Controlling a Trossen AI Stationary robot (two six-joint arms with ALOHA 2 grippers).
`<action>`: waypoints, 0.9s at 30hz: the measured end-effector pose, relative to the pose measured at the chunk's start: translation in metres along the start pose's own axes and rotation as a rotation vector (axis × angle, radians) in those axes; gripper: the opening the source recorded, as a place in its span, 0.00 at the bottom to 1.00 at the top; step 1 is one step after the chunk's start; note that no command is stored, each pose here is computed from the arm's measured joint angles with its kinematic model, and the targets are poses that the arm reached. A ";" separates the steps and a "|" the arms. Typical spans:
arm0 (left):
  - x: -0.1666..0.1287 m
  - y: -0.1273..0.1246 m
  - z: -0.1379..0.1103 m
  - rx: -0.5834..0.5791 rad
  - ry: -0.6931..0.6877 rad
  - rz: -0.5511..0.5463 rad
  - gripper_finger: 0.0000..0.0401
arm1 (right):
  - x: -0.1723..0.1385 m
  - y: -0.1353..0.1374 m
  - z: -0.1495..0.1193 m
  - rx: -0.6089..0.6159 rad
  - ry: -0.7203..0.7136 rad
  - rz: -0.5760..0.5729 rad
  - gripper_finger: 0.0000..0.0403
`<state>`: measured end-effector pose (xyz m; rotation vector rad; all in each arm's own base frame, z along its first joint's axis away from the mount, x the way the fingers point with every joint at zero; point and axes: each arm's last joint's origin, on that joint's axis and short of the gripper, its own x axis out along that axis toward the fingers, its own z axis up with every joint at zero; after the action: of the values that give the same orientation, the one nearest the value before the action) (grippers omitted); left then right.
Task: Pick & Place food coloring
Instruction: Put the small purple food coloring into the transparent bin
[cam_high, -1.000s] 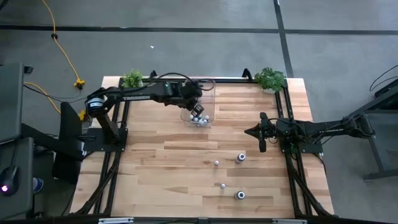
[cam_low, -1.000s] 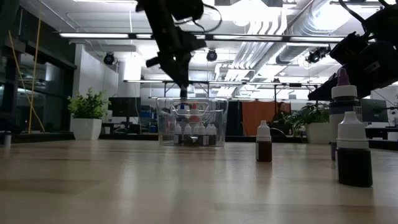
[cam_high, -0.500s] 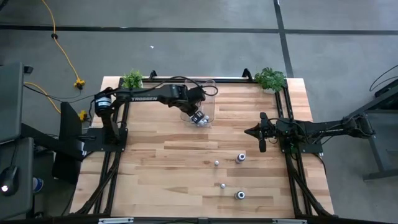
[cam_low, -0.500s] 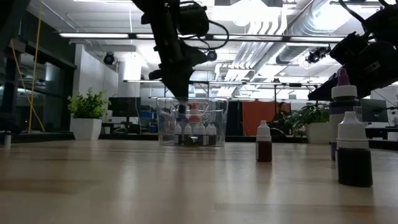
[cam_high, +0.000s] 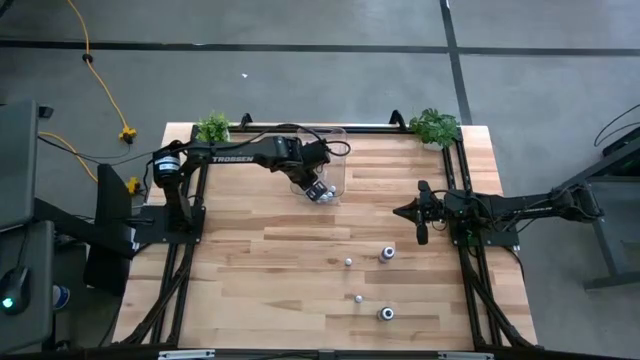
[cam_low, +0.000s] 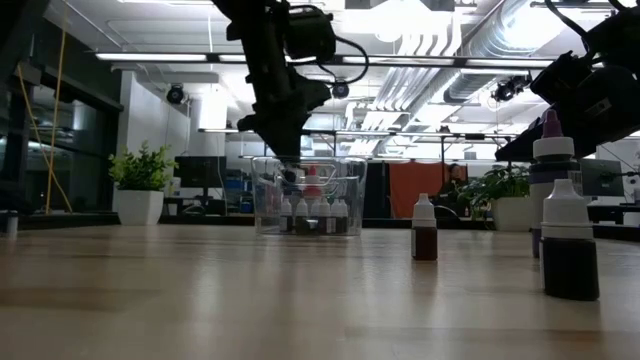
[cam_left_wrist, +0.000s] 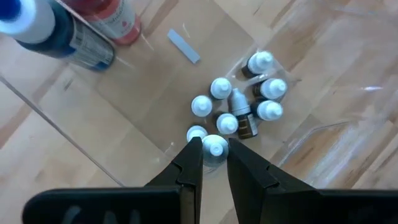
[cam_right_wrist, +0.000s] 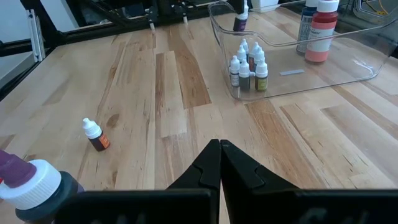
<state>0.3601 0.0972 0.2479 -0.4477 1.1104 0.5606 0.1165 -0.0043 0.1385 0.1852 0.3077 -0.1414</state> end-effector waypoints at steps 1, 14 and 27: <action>0.001 0.000 -0.001 -0.001 0.007 0.003 0.13 | 0.000 0.000 0.000 0.000 0.001 0.000 0.00; 0.033 -0.004 -0.001 0.030 0.070 0.002 0.13 | 0.000 0.000 0.000 0.000 0.000 0.000 0.00; 0.032 -0.006 -0.001 0.026 0.081 -0.047 0.13 | 0.000 0.000 0.000 0.000 0.001 0.000 0.00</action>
<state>0.3739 0.0983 0.2179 -0.4760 1.1809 0.4893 0.1165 -0.0043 0.1384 0.1852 0.3083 -0.1415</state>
